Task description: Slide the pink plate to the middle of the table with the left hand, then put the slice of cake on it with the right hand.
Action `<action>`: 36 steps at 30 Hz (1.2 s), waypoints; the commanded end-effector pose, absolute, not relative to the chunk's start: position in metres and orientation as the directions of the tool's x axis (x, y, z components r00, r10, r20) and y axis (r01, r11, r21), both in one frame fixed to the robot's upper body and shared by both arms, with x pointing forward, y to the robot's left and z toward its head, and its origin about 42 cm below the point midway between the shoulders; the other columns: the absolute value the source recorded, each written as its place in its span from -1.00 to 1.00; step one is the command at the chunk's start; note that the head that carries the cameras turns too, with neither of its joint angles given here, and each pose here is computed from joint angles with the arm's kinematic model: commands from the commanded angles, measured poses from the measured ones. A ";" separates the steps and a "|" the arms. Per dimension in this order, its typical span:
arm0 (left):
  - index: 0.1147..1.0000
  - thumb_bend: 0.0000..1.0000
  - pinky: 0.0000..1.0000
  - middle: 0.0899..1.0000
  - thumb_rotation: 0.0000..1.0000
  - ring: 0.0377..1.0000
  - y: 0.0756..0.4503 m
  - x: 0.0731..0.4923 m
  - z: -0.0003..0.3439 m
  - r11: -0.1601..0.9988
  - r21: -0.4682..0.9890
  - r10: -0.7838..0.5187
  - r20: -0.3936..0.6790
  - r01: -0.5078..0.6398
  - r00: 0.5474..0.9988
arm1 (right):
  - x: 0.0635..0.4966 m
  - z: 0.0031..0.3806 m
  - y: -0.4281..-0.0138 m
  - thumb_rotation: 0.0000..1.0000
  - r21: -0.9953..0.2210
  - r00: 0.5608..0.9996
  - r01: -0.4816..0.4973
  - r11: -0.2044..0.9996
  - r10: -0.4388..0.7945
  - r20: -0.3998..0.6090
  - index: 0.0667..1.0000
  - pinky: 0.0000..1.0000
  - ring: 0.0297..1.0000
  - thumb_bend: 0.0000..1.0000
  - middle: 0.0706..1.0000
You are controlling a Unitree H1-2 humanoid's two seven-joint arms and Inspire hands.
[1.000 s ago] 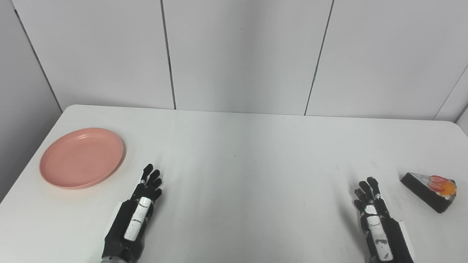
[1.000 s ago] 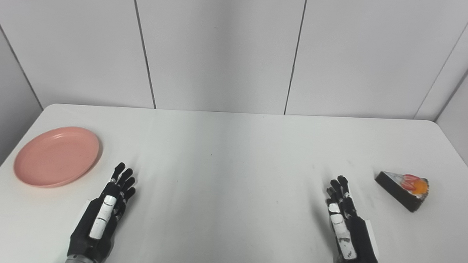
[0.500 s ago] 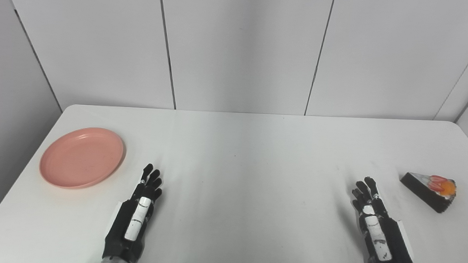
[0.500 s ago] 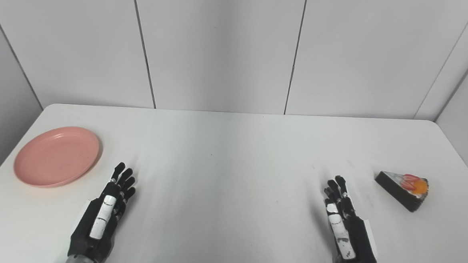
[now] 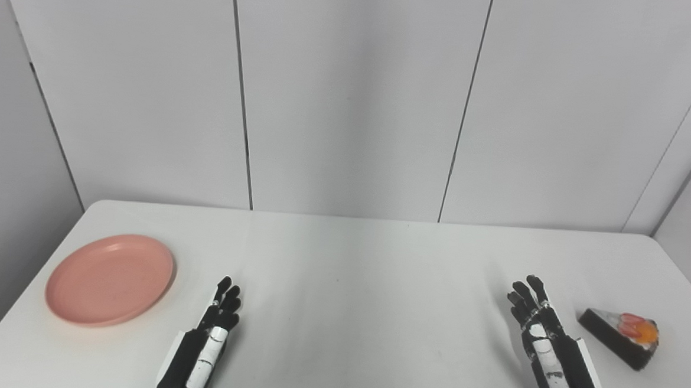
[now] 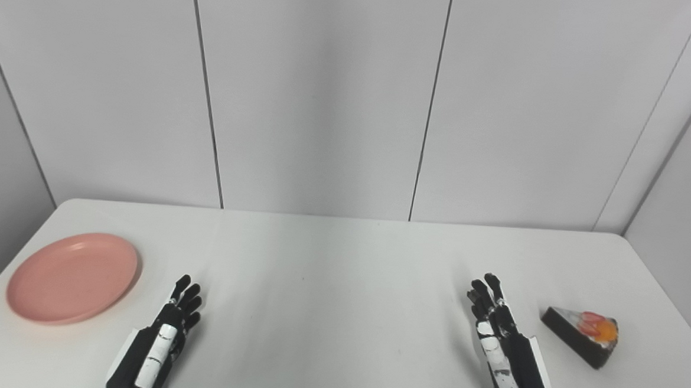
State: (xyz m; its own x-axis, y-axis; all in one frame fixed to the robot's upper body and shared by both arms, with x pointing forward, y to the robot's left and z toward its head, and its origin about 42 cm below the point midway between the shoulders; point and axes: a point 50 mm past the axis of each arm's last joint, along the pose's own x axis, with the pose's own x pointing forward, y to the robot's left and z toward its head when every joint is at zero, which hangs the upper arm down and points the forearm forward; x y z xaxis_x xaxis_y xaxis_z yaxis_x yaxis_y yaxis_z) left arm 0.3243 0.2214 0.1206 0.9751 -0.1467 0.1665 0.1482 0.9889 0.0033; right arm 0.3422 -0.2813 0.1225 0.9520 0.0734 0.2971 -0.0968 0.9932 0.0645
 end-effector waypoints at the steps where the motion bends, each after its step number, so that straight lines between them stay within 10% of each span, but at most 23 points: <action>1: 1.00 0.44 1.00 1.00 0.72 1.00 0.211 0.315 0.094 0.989 -0.023 -0.140 0.125 0.144 0.982 | 0.307 0.058 -0.289 0.54 0.109 0.989 -0.061 0.992 0.045 0.140 0.93 1.00 0.88 0.74 0.86; 36: 1.00 0.49 1.00 1.00 0.72 1.00 0.203 0.315 0.097 0.992 -0.030 -0.119 0.163 0.125 0.979 | 0.304 0.054 -0.310 0.57 0.069 0.994 -0.067 0.995 0.061 0.086 0.84 0.89 0.79 0.78 0.77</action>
